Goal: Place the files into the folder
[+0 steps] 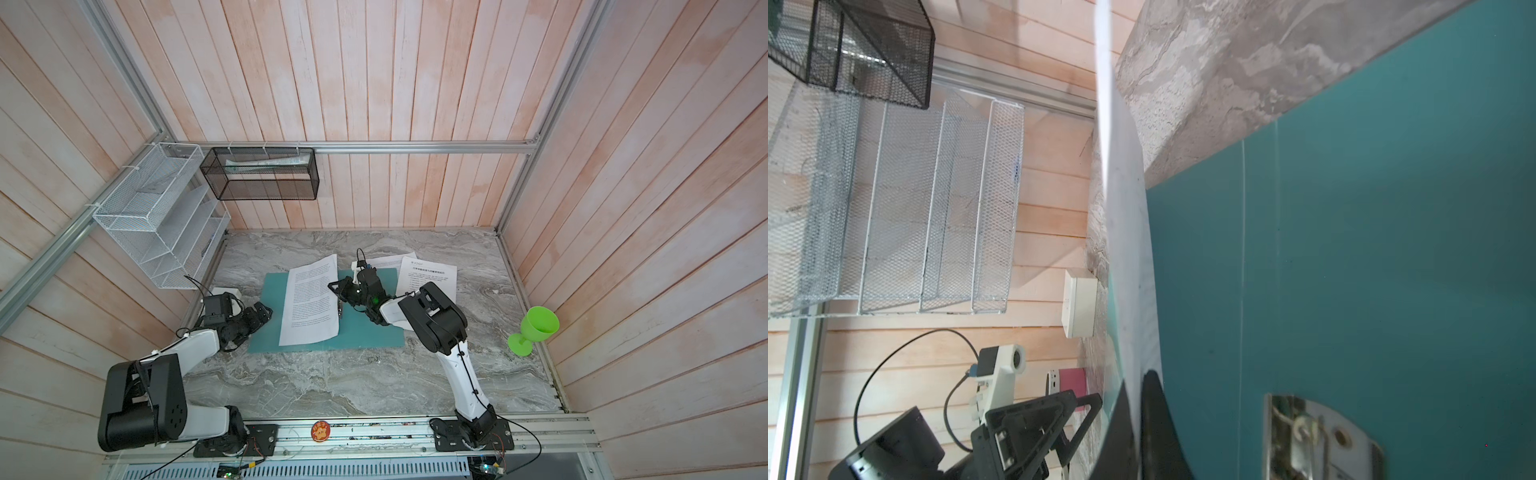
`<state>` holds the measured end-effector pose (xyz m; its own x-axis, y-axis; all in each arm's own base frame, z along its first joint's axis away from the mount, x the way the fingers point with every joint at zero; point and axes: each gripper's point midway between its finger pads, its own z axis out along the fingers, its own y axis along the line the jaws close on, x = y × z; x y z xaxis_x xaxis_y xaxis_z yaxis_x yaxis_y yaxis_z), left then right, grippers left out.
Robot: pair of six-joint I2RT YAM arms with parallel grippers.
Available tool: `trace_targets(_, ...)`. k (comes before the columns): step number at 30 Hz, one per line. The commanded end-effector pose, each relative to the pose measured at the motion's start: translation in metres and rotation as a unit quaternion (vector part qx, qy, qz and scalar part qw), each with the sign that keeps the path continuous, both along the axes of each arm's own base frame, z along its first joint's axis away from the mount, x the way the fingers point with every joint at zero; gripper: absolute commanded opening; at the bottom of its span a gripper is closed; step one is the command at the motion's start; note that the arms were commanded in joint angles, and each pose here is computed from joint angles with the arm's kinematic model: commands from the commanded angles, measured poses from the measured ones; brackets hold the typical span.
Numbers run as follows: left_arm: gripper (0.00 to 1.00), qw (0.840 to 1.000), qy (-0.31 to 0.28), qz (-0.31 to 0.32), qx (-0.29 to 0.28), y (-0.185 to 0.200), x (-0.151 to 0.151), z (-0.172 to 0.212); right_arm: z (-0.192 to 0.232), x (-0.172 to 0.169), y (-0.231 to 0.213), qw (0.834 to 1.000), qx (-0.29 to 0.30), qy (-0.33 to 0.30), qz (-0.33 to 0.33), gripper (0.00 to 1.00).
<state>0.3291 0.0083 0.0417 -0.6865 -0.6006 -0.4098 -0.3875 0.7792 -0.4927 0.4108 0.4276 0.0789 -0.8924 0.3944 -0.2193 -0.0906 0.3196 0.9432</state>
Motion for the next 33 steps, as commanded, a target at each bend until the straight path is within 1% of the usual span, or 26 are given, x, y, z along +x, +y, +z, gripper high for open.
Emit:
trace_targets(1,0.98,0.998,0.065,-0.006,-0.02,-0.011,-0.03,-0.026,-0.004,0.002,0.011,1.0,0.012,0.011,-0.013,0.0)
trace_targets(3,0.98,0.998,0.064,-0.006,-0.02,-0.01,-0.03,-0.026,-0.007,0.001,0.013,1.0,0.013,0.017,-0.014,0.0)
trace_targets(11,0.98,0.998,0.062,-0.006,-0.02,-0.011,-0.03,-0.025,-0.008,-0.007,0.005,0.998,0.013,0.037,-0.058,0.0)
trace_targets(14,0.98,0.998,0.062,-0.005,-0.019,-0.01,-0.031,-0.025,-0.008,-0.016,0.008,0.999,0.013,0.042,-0.027,0.0)
trace_targets(15,0.98,0.998,0.061,-0.005,-0.019,-0.011,-0.031,-0.024,-0.008,-0.021,0.007,0.999,0.013,0.045,-0.012,0.06)
trace_targets(17,0.98,0.998,0.06,-0.006,-0.019,-0.011,-0.031,-0.024,-0.012,-0.029,0.001,0.998,-0.002,0.055,0.01,0.21)
trace_targets(18,0.98,0.998,0.059,-0.006,-0.019,-0.011,-0.03,-0.024,-0.011,-0.034,-0.002,0.998,-0.004,0.057,0.022,0.26)
trace_targets(21,0.98,0.998,0.057,-0.007,-0.02,-0.011,-0.03,-0.023,-0.01,-0.05,-0.009,0.995,-0.026,0.07,0.067,0.37)
trace_targets(23,0.98,0.998,0.058,-0.007,-0.02,-0.011,-0.03,-0.024,-0.008,-0.06,-0.014,0.993,-0.035,0.073,0.09,0.39)
trace_targets(26,0.98,0.998,0.056,-0.009,-0.02,-0.012,-0.03,-0.023,-0.009,-0.076,-0.019,0.988,-0.043,0.086,0.121,0.39)
trace_targets(29,0.98,0.998,0.056,-0.012,-0.018,-0.014,-0.029,-0.023,-0.019,-0.093,-0.024,0.981,-0.047,0.114,0.151,0.39)
trace_targets(33,0.98,0.998,0.053,-0.016,-0.015,-0.016,-0.029,-0.021,-0.026,-0.109,-0.03,0.972,-0.072,0.129,0.18,0.39)
